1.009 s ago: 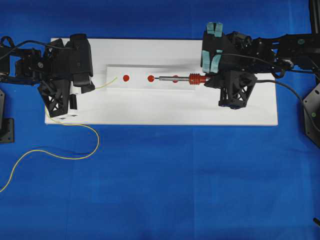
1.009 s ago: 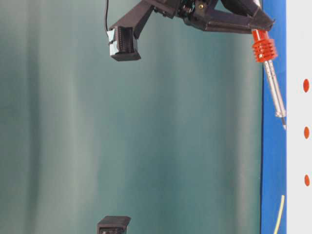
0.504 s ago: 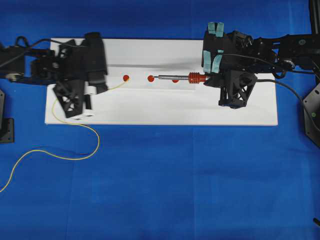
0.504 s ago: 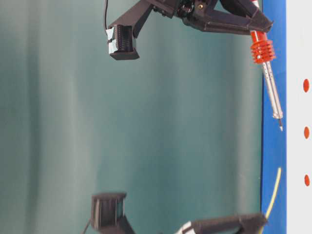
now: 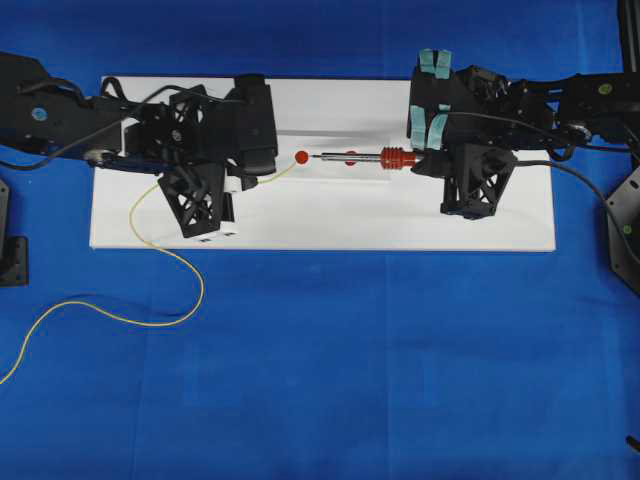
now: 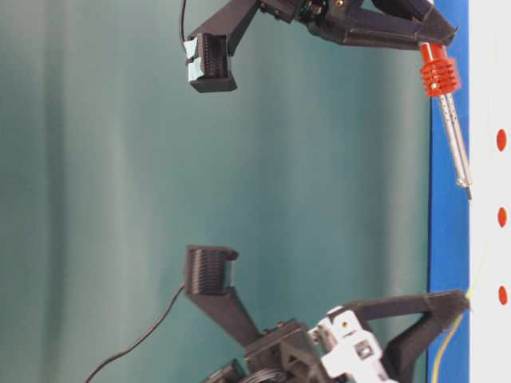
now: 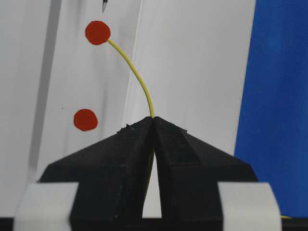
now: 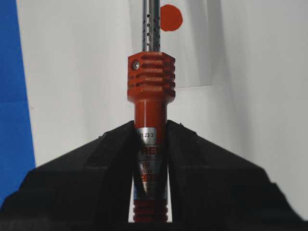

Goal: Touch the tip of the soldering iron to the tip of the solder at the mark.
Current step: 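Move wire tip right to the middle red dot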

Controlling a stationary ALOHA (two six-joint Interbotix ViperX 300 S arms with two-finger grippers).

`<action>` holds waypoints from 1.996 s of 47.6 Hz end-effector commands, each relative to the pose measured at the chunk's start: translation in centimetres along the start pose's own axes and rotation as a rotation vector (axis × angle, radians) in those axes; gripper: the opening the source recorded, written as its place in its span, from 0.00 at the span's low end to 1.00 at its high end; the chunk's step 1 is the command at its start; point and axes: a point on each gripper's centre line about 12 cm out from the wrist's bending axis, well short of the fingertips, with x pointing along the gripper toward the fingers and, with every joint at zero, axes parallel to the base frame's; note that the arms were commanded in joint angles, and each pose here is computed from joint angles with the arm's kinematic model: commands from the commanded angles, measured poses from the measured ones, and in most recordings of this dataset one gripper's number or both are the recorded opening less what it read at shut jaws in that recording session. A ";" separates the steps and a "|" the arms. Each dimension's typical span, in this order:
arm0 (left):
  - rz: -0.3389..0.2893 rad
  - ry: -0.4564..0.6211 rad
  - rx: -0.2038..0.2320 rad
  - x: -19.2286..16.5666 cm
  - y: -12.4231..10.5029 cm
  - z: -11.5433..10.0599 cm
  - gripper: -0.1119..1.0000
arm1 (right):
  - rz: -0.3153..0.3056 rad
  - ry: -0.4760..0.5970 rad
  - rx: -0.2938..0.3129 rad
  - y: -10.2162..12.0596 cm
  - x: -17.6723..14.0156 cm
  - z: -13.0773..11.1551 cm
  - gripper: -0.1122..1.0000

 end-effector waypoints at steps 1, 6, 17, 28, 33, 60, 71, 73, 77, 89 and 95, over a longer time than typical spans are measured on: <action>0.005 -0.029 -0.004 -0.2 0.3 1.0 0.12 | -0.002 -0.040 -0.003 0.0 -0.7 0.7 0.15; 0.006 -0.034 -0.004 0.0 0.3 1.0 0.12 | -0.003 -0.040 -0.004 0.0 -0.6 0.7 0.16; 0.011 -0.048 -0.013 0.4 0.7 1.0 0.12 | -0.006 -0.046 -0.003 -0.1 -0.5 0.8 0.16; 0.013 -0.037 -0.015 0.9 0.8 0.8 0.12 | -0.006 -0.044 -0.003 -0.1 -0.4 0.8 0.16; 0.013 -0.034 -0.015 1.0 0.8 0.7 0.12 | -0.006 -0.038 -0.002 -0.1 -0.2 0.7 0.16; 0.014 -0.026 -0.017 0.9 0.8 0.7 0.12 | -0.007 0.002 -0.002 -0.2 1.5 1.2 0.16; 0.013 -0.019 -0.016 0.9 0.8 0.6 0.12 | -0.006 0.015 -0.002 -0.2 1.8 1.1 0.16; 0.013 -0.019 -0.017 0.9 0.7 0.6 0.12 | -0.006 0.015 -0.003 -0.2 1.8 1.1 0.16; 0.013 -0.019 -0.014 0.9 0.8 0.6 0.12 | -0.006 0.015 -0.002 -0.2 1.8 1.1 0.16; 0.013 -0.022 -0.013 0.9 0.7 0.8 0.12 | -0.007 0.015 0.000 -0.2 1.9 1.2 0.16; 0.012 -0.022 -0.012 0.9 0.7 0.8 0.12 | -0.007 0.015 0.000 -0.2 1.9 1.2 0.16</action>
